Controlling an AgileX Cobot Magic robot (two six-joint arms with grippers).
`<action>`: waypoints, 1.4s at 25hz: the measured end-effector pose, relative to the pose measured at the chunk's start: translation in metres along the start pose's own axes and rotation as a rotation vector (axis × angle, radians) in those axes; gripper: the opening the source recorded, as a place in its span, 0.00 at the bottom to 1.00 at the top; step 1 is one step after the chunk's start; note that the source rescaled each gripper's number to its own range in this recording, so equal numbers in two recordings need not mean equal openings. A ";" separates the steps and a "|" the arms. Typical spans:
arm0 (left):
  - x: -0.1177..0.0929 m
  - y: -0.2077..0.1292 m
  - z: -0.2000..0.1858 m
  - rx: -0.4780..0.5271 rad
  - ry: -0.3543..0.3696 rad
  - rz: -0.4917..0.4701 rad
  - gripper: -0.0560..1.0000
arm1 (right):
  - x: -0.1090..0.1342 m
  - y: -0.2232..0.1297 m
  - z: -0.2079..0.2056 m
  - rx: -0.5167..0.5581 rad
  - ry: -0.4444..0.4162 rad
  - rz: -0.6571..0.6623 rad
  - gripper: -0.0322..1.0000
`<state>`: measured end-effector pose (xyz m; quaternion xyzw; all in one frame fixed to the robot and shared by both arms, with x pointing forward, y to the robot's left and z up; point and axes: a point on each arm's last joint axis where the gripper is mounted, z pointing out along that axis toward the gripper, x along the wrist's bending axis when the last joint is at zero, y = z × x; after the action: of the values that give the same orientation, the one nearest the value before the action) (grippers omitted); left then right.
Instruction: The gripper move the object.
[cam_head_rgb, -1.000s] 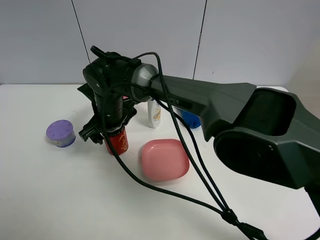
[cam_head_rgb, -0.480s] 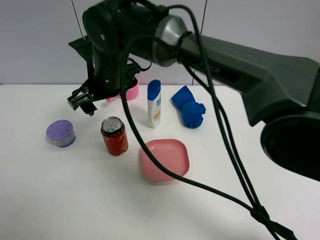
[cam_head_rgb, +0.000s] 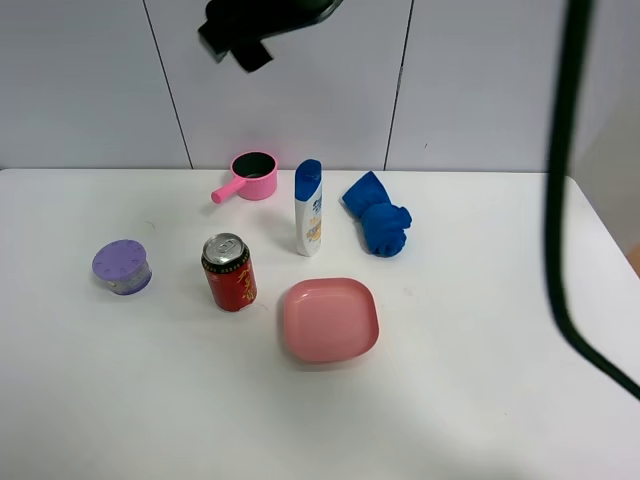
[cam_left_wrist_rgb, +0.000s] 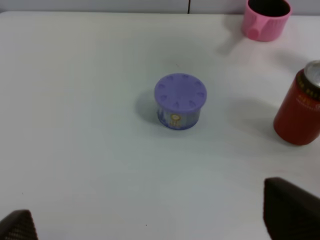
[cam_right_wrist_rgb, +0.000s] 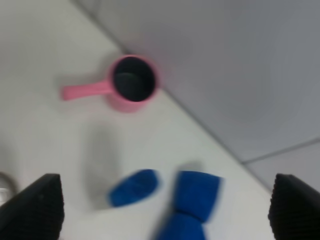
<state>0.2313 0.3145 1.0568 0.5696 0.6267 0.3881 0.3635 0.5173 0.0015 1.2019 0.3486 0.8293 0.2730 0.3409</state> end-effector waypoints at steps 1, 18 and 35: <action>0.000 0.000 0.000 0.000 0.000 0.000 1.00 | -0.007 0.000 -0.008 -0.003 -0.030 -0.004 1.00; 0.000 0.000 0.000 -0.001 -0.001 0.000 1.00 | -0.112 -0.021 -0.180 -0.312 -0.211 0.108 1.00; 0.000 0.000 0.000 -0.001 -0.002 -0.001 1.00 | -0.135 -0.051 -0.246 -0.445 -0.096 0.182 1.00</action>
<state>0.2313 0.3144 1.0568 0.5695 0.6265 0.3877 0.3644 0.3822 -0.1859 1.3701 0.3506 0.6967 0.4615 0.4226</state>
